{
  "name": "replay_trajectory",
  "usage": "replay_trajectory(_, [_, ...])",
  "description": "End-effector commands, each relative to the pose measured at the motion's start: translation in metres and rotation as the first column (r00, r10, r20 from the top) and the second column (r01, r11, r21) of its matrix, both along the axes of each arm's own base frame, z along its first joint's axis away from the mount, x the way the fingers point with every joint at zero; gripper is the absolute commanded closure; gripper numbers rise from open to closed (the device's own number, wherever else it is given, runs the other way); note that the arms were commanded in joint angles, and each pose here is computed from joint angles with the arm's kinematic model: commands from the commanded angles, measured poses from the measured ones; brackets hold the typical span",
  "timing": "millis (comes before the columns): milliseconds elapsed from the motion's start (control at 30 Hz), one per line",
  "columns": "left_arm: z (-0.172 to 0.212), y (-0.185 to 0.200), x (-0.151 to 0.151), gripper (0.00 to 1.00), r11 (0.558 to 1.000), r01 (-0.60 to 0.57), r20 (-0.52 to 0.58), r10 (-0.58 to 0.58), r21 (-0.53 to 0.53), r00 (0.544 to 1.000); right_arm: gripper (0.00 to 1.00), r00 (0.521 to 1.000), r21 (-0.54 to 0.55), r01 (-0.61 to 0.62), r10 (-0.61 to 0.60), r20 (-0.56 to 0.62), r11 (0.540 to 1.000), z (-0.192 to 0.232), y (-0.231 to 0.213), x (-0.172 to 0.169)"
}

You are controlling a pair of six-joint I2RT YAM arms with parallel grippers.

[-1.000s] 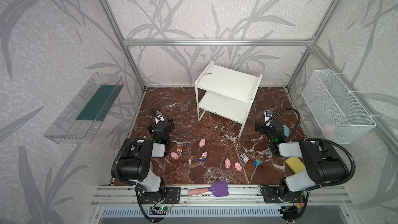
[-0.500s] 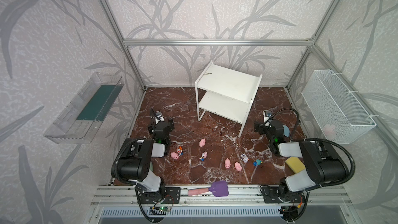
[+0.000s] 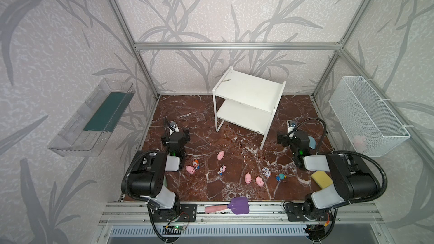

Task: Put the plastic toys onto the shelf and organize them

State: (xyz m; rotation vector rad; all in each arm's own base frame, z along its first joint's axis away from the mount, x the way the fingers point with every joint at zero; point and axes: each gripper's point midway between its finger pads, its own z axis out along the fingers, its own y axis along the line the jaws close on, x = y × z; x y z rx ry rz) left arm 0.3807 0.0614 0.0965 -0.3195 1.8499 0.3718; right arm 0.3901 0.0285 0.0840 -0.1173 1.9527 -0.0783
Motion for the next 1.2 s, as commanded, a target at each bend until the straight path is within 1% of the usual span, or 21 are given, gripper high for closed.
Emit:
replay_trajectory(0, [0.005, 0.001, 0.004, 0.01, 1.0, -0.003, 0.029, 0.003, -0.008, 1.0, 0.01, 1.0, -0.002, -0.006, 0.006, 0.021, 1.0, 0.008, 0.002, 0.006])
replay_trajectory(167, [0.006, 0.0, 0.004, 0.01, 1.0, 0.002, 0.032, -0.002, -0.006, 0.999, 0.01, 1.0, -0.001, -0.006, 0.006, 0.021, 1.0, 0.008, 0.002, 0.006])
replay_trajectory(267, [0.017, -0.002, 0.006, 0.01, 1.0, 0.007, 0.003, -0.007, 0.003, 1.0, 0.01, 1.0, -0.002, -0.006, 0.006, 0.021, 1.0, 0.008, 0.002, 0.006])
replay_trajectory(367, [0.027, 0.002, 0.008, 0.01, 1.0, -0.027, -0.098, 0.027, 0.0, 0.995, 0.01, 1.0, -0.002, -0.006, 0.006, 0.021, 1.0, 0.007, 0.002, 0.006])
replay_trajectory(433, [0.032, -0.002, 0.009, 0.01, 1.0, -0.001, -0.151, 0.002, 0.008, 0.989, 0.01, 1.0, -0.002, -0.006, 0.006, 0.023, 1.0, 0.008, 0.002, 0.006])
replay_trajectory(500, [0.039, 0.002, 0.006, 0.01, 0.999, -0.053, -0.144, 0.053, 0.004, 0.988, 0.01, 1.0, -0.002, -0.006, 0.006, 0.021, 1.0, 0.008, 0.002, 0.006])
replay_trajectory(633, [0.051, 0.008, -0.008, 0.01, 0.984, -0.167, -0.178, 0.153, -0.067, 0.972, 0.01, 1.0, 0.0, -0.005, 0.005, 0.02, 1.0, 0.007, 0.002, 0.007])
replay_trajectory(767, [0.055, 0.009, -0.029, 0.01, 0.955, -0.266, -0.215, 0.235, -0.132, 0.948, 0.01, 1.0, 0.0, -0.003, 0.003, 0.018, 1.0, 0.007, 0.002, 0.007])
replay_trajectory(900, [0.054, 0.003, -0.051, 0.01, 0.921, -0.328, -0.268, 0.268, -0.209, 0.925, 0.01, 1.0, 0.001, -0.001, 0.001, 0.018, 1.0, 0.007, 0.002, 0.007])
replay_trajectory(1000, [0.054, -0.006, -0.067, 0.01, 0.901, -0.354, -0.337, 0.261, -0.252, 0.905, 0.01, 1.0, 0.003, 0.002, -0.003, 0.016, 1.0, 0.007, 0.001, 0.007])
replay_trajectory(1100, [0.055, -0.02, -0.078, 0.01, 0.906, -0.321, -0.408, 0.193, -0.275, 0.892, 0.01, 1.0, 0.002, 0.002, -0.002, 0.015, 1.0, 0.007, 0.001, 0.007])
replay_trajectory(1167, [0.051, -0.032, -0.083, 0.01, 0.906, -0.282, -0.438, 0.125, -0.315, 0.89, 0.01, 1.0, 0.003, 0.003, -0.003, 0.015, 1.0, 0.007, 0.001, 0.007])
